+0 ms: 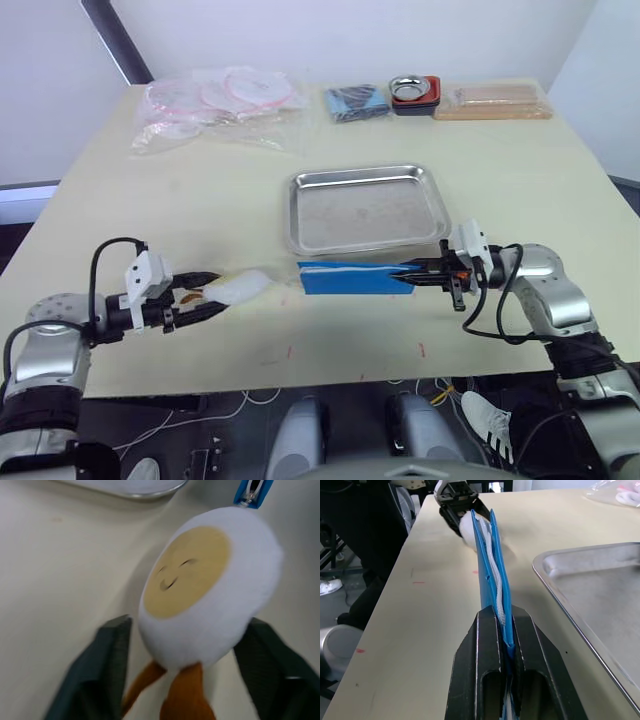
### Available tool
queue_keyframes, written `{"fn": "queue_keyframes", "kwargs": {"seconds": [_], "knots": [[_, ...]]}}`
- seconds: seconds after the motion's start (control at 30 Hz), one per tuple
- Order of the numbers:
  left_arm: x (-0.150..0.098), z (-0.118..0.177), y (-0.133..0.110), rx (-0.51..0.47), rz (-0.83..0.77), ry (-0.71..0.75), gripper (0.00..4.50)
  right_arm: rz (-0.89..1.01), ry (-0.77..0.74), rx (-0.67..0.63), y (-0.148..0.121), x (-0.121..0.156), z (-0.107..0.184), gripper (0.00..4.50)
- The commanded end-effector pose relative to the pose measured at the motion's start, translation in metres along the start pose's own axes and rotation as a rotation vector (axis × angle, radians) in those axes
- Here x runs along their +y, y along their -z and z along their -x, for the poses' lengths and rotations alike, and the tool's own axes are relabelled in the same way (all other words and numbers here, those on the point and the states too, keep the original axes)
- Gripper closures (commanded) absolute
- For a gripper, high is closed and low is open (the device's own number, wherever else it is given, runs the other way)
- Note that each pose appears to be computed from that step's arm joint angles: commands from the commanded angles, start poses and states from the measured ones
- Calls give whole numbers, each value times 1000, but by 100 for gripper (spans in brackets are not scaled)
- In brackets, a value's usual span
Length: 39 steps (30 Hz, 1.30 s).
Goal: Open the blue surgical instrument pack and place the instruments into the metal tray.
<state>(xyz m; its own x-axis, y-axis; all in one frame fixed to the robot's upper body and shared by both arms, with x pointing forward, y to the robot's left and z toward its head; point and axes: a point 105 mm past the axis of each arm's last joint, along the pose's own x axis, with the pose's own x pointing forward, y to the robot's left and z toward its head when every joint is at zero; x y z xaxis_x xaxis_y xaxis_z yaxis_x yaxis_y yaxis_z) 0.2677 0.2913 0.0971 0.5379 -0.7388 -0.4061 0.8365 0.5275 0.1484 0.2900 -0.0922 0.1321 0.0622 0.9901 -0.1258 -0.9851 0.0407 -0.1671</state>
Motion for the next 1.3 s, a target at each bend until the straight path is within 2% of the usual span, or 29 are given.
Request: {"fn": "queue_keyframes", "kwargs": {"seconds": [0.03, 0.27, 0.4, 0.57, 0.8, 1.0, 1.3], "knots": [[8, 18, -22, -61, -13, -22, 3, 34, -8, -21, -9, -2, 1, 450], [4, 33, -50, -66, -10, 67, 3, 25, -16, -15, -7, -3, 1, 450], [-6, 37, -61, -70, 53, 153, 3, 24, -18, -14, -5, -4, 1, 450], [-10, 12, -84, -166, 10, 179, 3, 21, -24, -12, -3, -4, -1, 450], [-8, -44, -94, -224, -88, 162, 3, 16, -48, -10, -2, -1, -3, 450], [-12, -64, -100, -233, -133, 239, 3, 19, -41, -13, -3, -2, -4, 450], [-21, -79, -97, -231, -156, 336, 3, 17, -31, -12, -3, -2, -4, 450]]}}
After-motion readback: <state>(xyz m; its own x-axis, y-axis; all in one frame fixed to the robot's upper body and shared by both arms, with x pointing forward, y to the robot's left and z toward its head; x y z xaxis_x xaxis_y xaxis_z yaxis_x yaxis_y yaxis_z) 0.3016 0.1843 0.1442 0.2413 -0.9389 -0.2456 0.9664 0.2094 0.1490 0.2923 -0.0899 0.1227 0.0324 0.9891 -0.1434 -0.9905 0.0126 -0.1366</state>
